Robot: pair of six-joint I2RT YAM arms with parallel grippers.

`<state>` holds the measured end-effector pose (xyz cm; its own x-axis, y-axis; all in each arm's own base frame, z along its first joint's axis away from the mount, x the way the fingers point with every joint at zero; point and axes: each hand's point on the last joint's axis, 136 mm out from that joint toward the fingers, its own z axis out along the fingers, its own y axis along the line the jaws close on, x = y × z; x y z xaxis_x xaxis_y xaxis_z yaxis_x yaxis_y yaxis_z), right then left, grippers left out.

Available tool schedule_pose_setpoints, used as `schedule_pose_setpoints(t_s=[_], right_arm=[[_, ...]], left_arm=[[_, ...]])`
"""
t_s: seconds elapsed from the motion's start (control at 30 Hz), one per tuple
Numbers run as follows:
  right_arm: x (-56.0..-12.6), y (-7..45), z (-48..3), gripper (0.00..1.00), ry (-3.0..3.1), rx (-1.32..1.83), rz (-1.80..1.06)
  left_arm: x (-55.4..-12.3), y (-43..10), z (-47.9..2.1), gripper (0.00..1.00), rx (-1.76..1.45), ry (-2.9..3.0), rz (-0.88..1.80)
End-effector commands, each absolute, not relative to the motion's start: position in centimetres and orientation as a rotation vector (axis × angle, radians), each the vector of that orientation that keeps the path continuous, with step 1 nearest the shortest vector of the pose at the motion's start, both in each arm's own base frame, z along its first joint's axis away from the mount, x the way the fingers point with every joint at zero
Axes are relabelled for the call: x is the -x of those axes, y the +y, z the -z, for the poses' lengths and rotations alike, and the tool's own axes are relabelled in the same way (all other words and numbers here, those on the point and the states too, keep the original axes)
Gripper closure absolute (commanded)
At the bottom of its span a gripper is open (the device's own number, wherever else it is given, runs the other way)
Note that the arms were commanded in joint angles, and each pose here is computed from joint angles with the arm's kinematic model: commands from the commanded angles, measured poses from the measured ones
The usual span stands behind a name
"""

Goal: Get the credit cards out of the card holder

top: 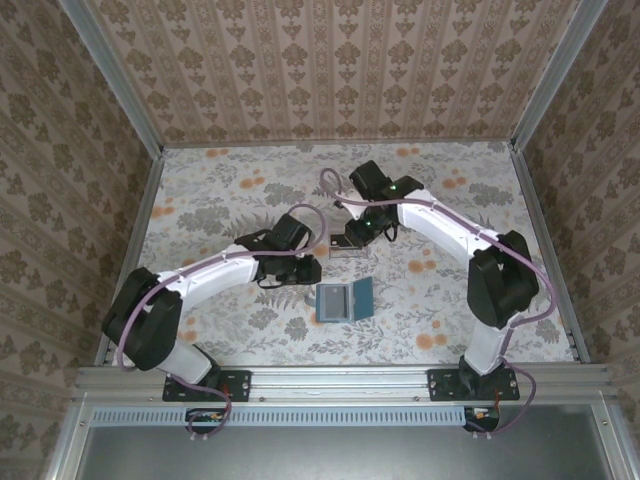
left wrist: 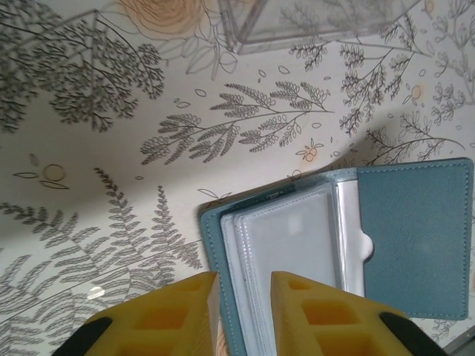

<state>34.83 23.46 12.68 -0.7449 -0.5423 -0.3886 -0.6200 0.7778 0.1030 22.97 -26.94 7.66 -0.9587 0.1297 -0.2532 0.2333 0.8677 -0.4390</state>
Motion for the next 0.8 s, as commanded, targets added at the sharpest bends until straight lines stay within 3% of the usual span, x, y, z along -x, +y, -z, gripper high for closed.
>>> schedule_pose_setpoints(t_s=[0.0,0.37,0.77], right_arm=[[-33.6,24.2,-13.7,0.78,2.7,0.516,-0.535],[-29.3,25.4,-11.0,0.83,2.851,0.171,-0.846],[-27.1,26.4,-9.5,0.84,2.93,0.097,-0.921]], left_arm=[[-23.0,-27.3,-7.5,0.77,-0.27,2.842,0.684],[-20.2,-29.2,-5.6,0.8,-0.386,2.917,0.746],[-19.4,-26.7,-3.5,0.83,-0.377,2.994,0.61]])
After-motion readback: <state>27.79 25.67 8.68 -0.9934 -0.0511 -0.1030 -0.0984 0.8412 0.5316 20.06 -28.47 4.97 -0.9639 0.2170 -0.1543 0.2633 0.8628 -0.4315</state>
